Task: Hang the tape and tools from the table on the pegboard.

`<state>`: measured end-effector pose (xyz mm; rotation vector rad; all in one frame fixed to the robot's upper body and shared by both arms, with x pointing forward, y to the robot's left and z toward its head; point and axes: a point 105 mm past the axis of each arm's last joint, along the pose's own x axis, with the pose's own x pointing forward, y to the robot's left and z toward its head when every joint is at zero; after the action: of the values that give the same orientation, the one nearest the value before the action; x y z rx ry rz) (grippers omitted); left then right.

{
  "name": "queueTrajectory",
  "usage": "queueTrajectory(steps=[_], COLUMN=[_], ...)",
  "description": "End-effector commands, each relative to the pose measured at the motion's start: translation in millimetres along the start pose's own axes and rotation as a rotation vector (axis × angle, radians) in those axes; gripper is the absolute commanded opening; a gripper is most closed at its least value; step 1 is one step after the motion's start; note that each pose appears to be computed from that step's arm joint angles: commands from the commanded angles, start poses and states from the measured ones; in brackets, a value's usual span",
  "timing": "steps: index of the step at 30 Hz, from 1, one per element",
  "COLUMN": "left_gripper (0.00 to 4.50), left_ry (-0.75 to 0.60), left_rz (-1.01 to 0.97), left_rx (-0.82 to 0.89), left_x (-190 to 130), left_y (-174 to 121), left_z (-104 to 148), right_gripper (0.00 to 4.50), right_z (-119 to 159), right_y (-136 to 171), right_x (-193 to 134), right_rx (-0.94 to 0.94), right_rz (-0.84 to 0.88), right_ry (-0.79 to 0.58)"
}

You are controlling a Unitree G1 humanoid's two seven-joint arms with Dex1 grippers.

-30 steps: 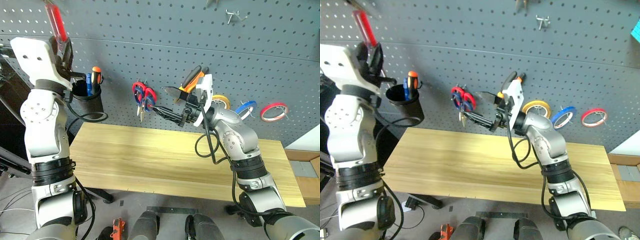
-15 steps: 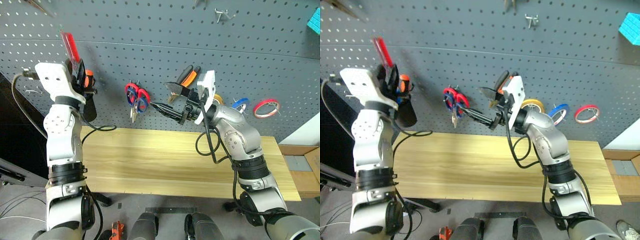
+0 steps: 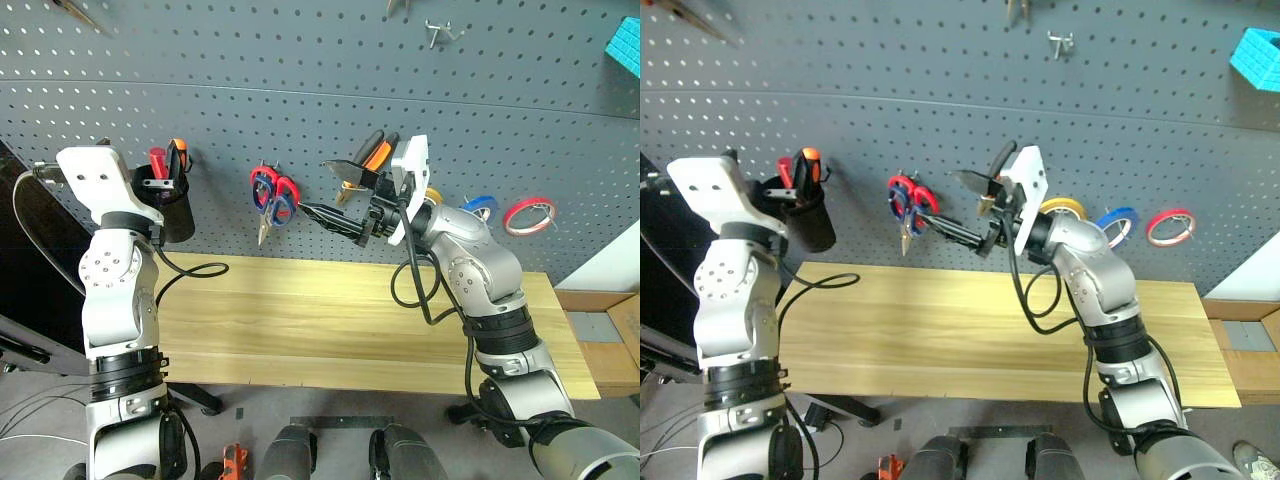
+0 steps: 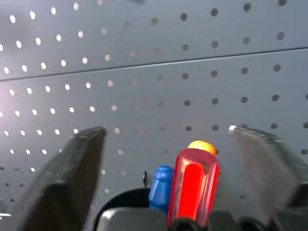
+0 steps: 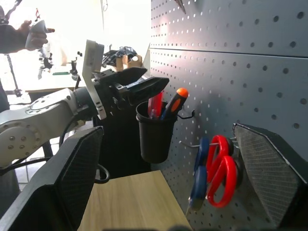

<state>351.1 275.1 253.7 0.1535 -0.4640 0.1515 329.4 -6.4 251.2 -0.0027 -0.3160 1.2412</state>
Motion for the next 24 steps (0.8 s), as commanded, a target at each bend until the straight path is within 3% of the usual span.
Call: queueTrajectory(steps=[1,5,9,14,24], left_gripper=[4.46,4.46,4.46,4.46,4.46], left_ry=[-0.055,0.047,0.185,0.39,0.606], left_rz=[-0.136,-0.364,-0.499,-0.451,-0.327], left_rx=[-0.049,-0.168,-0.223,-0.22,-0.218], left_x=[-17.3,-49.8,-84.3,-119.6,-157.1], left_y=[-19.3,-55.9,-77.1,-67.7,-56.8], left_z=[16.4,3.9,-15.5,-64.5,-136.8], right_gripper=[4.5,4.5,4.5,4.5,4.5], right_z=[8.6,-17.6,-38.4,-75.4,-134.7], right_y=[7.2,20.4,21.1,15.8,-13.1], right_x=[-1.5,-23.8,-45.0,-75.8,-128.0], right_rx=[0.0,0.084,0.165,0.268,0.392], right_rz=[0.079,0.17,0.139,0.0,-0.408], right_ry=[0.0,0.107,0.158,0.237,0.292])
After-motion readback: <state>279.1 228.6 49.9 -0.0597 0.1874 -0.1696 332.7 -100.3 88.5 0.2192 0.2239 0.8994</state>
